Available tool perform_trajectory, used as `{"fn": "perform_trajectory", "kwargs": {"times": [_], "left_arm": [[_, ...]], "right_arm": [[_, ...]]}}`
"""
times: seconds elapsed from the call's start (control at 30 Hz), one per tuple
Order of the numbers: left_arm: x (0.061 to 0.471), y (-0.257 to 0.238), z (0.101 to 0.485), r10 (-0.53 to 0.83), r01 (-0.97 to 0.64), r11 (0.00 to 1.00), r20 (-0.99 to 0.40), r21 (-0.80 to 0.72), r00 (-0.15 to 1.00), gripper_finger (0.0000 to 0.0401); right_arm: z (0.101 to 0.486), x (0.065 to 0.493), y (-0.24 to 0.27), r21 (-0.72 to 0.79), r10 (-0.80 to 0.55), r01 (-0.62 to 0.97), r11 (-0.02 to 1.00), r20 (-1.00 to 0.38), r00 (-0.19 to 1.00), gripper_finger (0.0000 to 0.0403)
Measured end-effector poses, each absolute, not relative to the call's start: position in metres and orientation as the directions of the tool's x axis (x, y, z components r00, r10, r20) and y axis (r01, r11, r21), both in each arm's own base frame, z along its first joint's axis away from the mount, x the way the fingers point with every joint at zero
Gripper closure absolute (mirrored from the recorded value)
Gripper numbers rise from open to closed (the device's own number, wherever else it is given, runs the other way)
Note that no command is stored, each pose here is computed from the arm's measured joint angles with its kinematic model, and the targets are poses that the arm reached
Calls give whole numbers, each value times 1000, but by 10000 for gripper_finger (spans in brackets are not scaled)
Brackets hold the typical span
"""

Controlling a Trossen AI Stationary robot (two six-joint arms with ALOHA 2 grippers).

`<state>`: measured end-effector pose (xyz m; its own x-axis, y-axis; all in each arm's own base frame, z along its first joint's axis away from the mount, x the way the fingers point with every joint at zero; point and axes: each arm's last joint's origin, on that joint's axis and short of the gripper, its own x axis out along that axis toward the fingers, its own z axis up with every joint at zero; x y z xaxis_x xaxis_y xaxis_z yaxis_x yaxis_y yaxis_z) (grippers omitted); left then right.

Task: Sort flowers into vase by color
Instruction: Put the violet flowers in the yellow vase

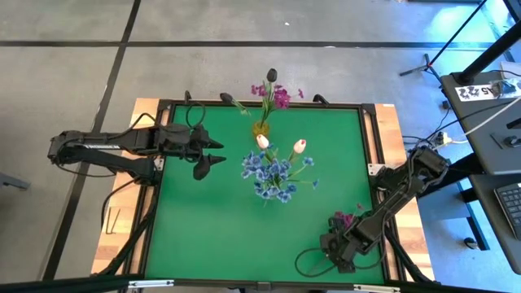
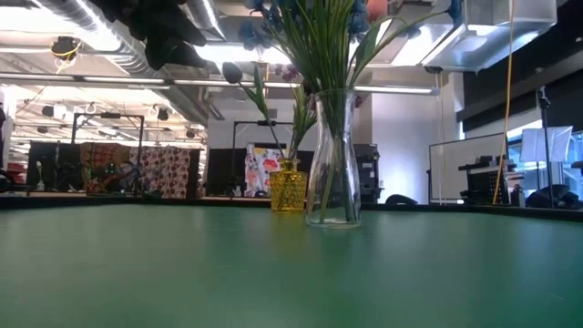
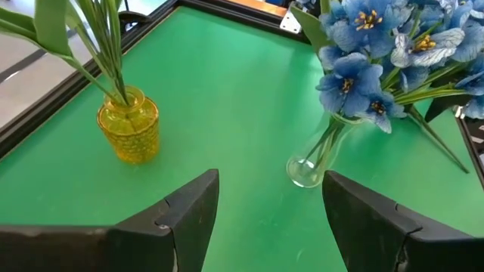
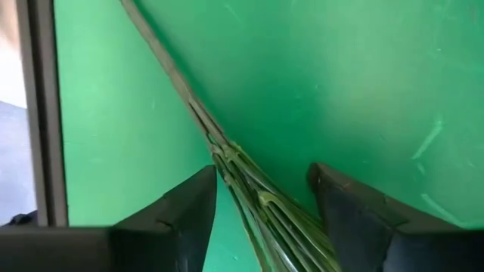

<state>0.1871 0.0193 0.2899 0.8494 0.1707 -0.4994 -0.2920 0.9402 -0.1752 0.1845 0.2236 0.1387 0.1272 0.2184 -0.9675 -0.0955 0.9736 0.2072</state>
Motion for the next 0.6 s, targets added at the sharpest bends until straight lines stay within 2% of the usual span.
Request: {"fn": "perform_trajectory", "kwargs": {"times": [0.17,0.5,0.6], "left_arm": [[187,18,290,164,-286,942,-499,-177,851,171],[189,9,292,121,-235,955,-483,-182,867,171],[190,5,293,105,-214,958,-463,-191,880,171]], "right_arm": [[138,182,220,172,182,-103,980,-977,108,218],[158,193,220,88,99,-129,988,-992,79,365],[174,201,217,58,65,-106,993,-996,66,391]]}}
